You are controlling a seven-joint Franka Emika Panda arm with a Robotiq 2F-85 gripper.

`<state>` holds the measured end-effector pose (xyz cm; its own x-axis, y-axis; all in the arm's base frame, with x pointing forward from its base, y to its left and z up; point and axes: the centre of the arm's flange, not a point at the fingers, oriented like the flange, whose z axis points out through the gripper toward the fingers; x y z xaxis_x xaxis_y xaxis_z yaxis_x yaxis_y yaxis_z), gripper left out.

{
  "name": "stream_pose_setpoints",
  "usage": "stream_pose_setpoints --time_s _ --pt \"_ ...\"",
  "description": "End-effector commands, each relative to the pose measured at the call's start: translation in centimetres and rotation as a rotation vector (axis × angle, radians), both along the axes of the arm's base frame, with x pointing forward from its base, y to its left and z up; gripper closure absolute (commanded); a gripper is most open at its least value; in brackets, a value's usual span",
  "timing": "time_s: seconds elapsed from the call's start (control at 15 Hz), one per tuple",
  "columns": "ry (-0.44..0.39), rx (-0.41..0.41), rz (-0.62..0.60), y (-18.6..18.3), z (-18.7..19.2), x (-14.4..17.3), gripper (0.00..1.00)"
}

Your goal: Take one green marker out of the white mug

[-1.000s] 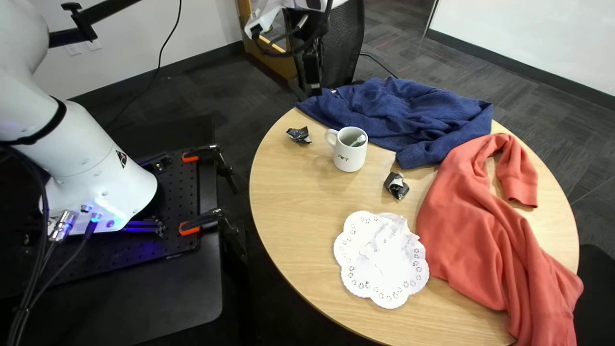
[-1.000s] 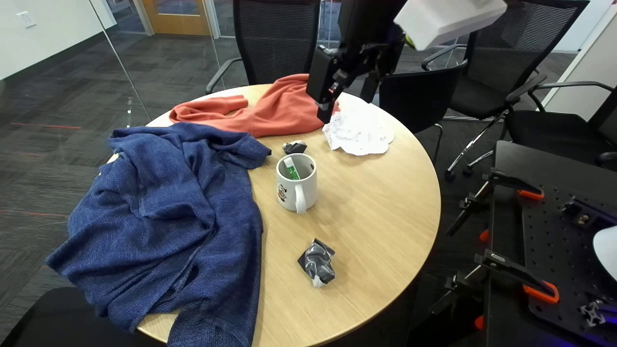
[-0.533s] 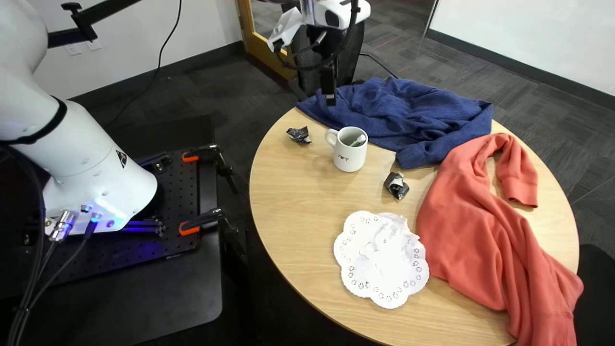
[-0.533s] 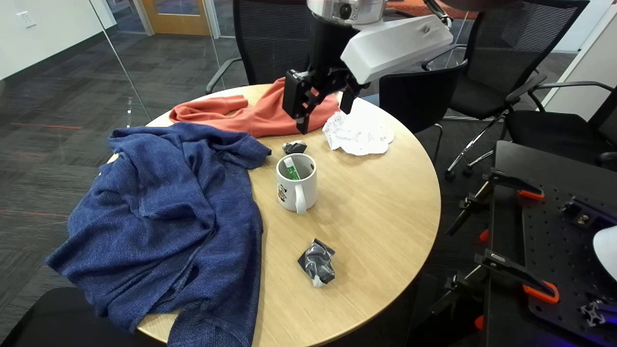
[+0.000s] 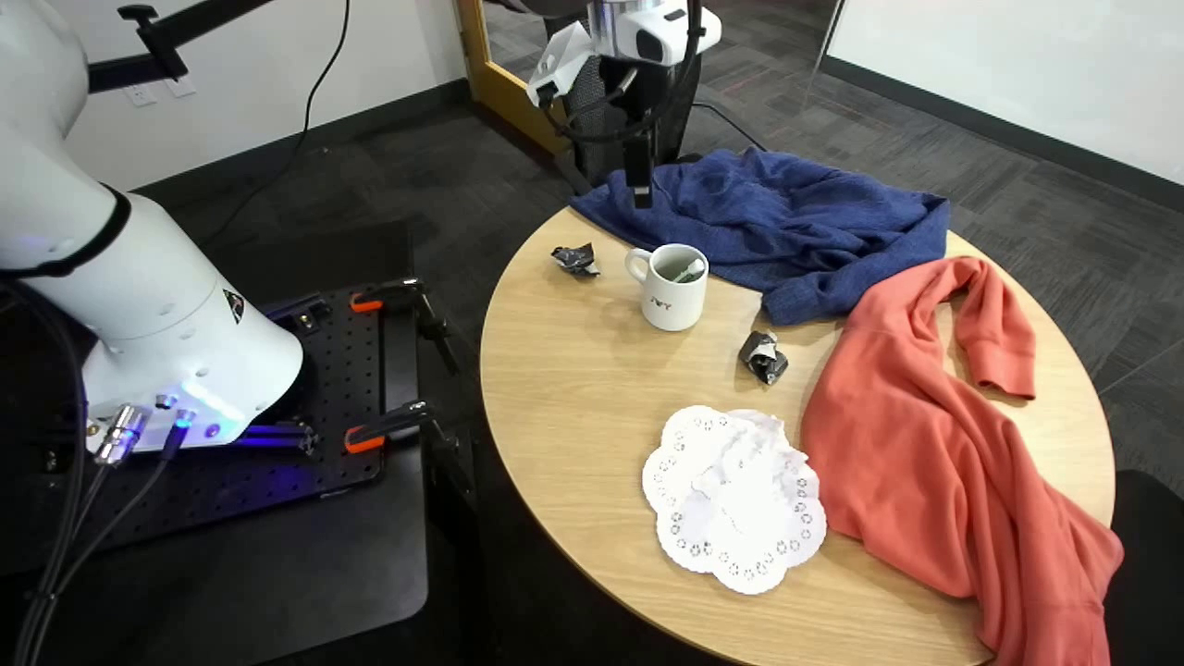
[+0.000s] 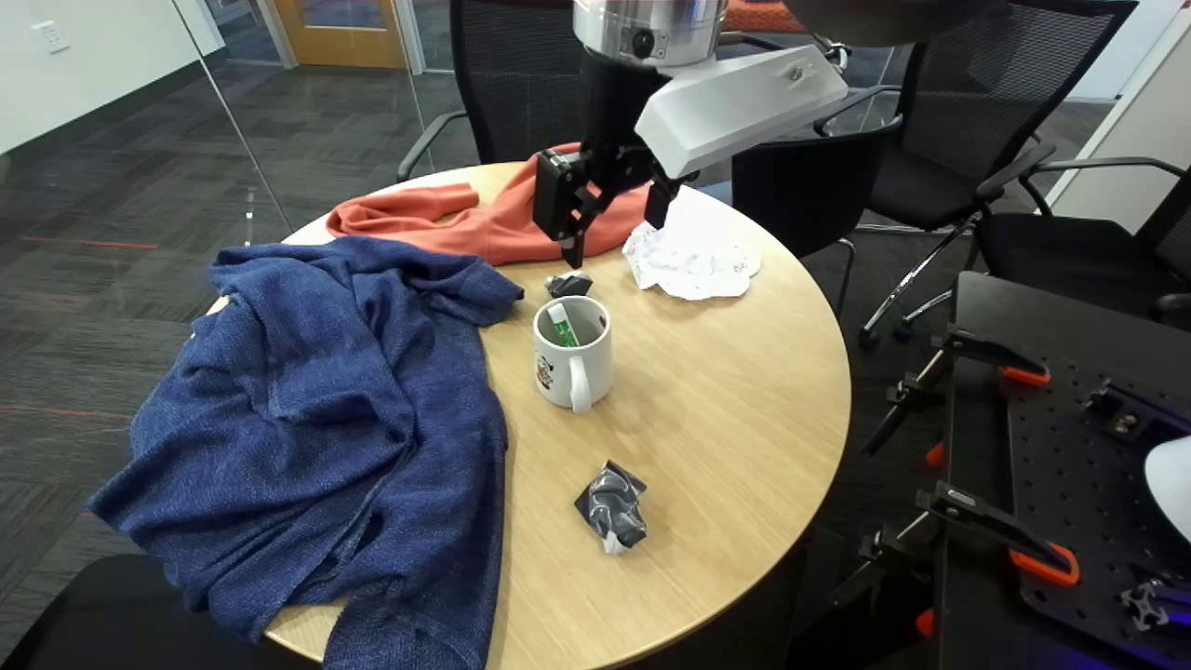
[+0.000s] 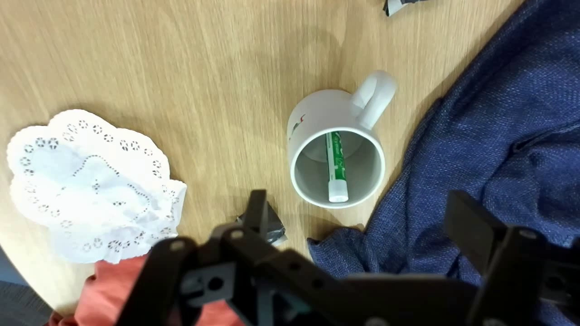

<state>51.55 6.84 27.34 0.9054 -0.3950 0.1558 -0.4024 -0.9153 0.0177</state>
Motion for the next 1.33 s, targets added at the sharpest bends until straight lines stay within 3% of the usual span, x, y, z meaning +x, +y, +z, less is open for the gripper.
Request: stream_pose_setpoints --time_s 0.0,0.53,1.07,1.27 --pt "-0.004 0.006 0.015 0.0 -0.4 0.3 0.00" --pt "0.035 -0.016 0.025 0.4 -4.5 2.1 0.00" --pt "0.012 -0.011 0.034 -1.1 -7.6 4.2 0.00" --pt "0.018 -0.020 0.037 -1.3 -8.4 4.7 0.15"
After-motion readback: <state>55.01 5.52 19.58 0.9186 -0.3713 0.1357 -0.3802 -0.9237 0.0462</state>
